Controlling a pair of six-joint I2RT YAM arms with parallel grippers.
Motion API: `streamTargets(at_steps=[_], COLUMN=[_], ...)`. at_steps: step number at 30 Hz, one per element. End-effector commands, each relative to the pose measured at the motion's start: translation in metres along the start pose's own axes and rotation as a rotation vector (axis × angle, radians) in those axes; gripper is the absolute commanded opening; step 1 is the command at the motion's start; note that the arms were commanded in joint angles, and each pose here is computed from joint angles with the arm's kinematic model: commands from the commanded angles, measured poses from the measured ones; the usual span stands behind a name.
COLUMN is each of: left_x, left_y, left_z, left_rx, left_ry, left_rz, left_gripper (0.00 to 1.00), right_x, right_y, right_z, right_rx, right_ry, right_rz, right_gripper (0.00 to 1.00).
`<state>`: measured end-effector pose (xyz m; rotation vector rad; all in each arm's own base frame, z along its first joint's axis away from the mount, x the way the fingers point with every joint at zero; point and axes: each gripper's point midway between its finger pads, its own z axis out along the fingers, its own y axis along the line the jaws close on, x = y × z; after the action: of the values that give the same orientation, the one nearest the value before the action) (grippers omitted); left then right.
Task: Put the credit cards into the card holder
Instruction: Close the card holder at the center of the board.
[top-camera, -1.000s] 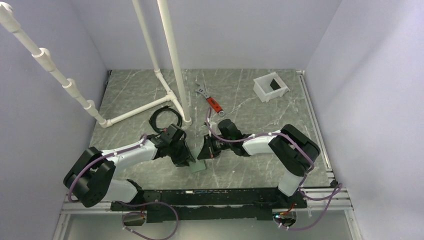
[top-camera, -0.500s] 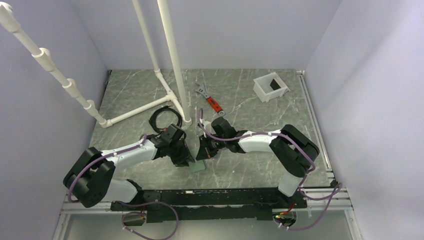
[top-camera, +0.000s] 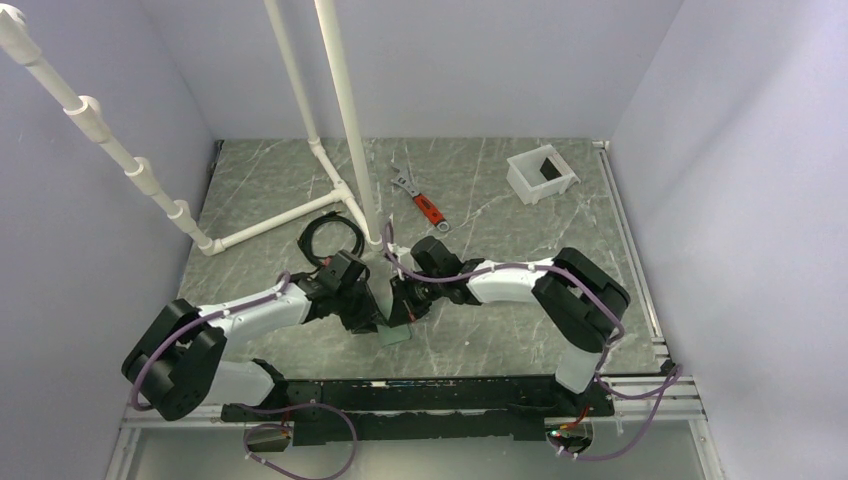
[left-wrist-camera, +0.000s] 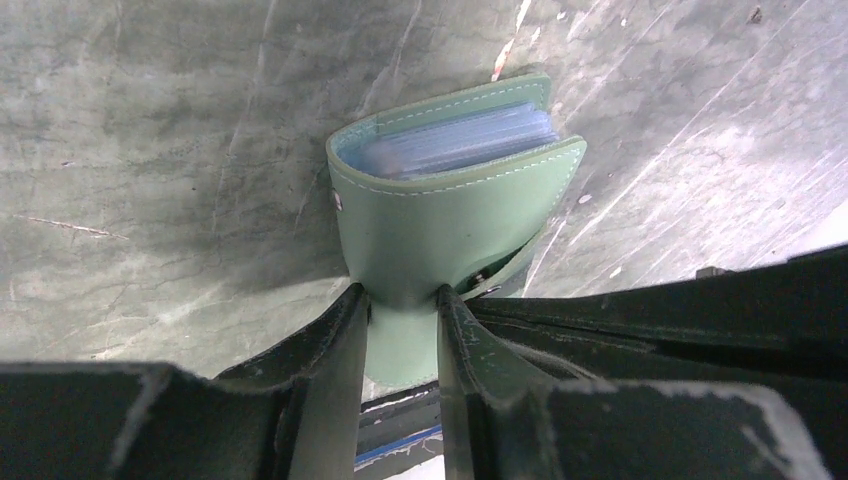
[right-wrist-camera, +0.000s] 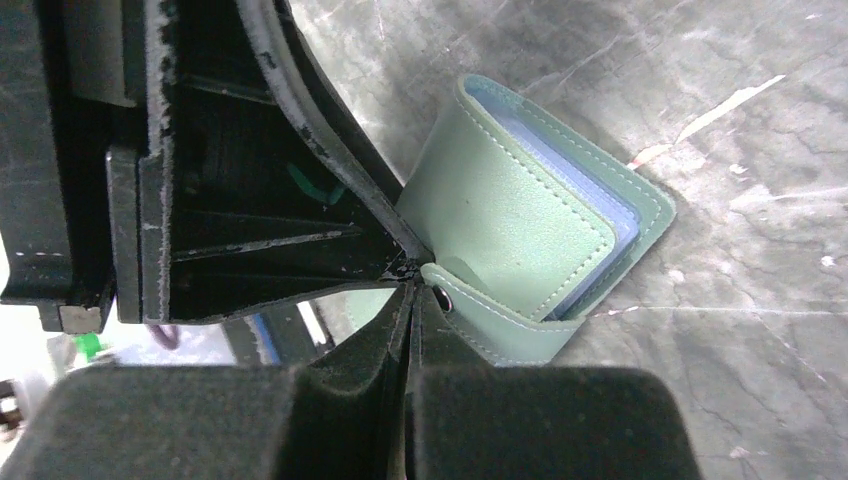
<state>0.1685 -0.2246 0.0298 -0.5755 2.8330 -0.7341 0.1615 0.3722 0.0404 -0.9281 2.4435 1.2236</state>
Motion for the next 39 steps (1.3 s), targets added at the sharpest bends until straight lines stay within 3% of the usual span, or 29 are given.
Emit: streamTargets(at_steps=[1, 7, 14, 17, 21, 22, 28, 32, 36, 39], left_x=[0.0, 0.003, 0.003, 0.003, -0.003, -0.006, -0.019, -0.017, -0.019, -0.023], left_y=[0.016, 0.02, 0.022, 0.017, 0.006, 0.002, -0.001, -0.002, -0.01, -0.017], left_z=[0.013, 0.009, 0.001, -0.005, -0.02, -0.026, -0.052, -0.051, -0.057, -0.072], left_rx=[-0.034, -0.02, 0.002, 0.032, 0.063, 0.071, 0.07, 0.073, 0.094, 0.098], left_ry=[-0.034, -0.039, -0.06, -0.068, -0.101, -0.119, -0.208, -0.185, -0.184, -0.205], left_rz=[-0.024, -0.023, -0.02, 0.0, 0.045, 0.056, 0.107, 0.13, 0.143, 0.166], left_gripper=[0.29, 0.29, 0.28, 0.31, 0.41, 0.44, 0.68, 0.73, 0.75, 0.77], right_x=[0.016, 0.026, 0.055, 0.046, -0.006, -0.021, -0.076, -0.08, -0.061, -0.043], right_y=[-0.032, -0.062, -0.106, -0.102, -0.071, -0.062, -0.015, -0.009, -0.03, -0.038], right_z=[0.018, 0.034, 0.035, 0.033, 0.014, 0.005, -0.045, -0.063, -0.059, -0.048], right_rx=[0.033, 0.053, 0.135, 0.089, 0.027, 0.022, 0.002, 0.046, 0.141, 0.19], right_ry=[0.048, 0.139, 0.135, 0.121, 0.054, 0.024, -0.064, -0.093, -0.085, -0.109], right_rz=[0.154, 0.356, 0.583, 0.531, 0.348, 0.301, 0.129, 0.089, 0.177, 0.326], right_gripper=[0.0, 0.0, 0.0, 0.0, 0.0, 0.02, 0.45, 0.62, 0.81, 0.82])
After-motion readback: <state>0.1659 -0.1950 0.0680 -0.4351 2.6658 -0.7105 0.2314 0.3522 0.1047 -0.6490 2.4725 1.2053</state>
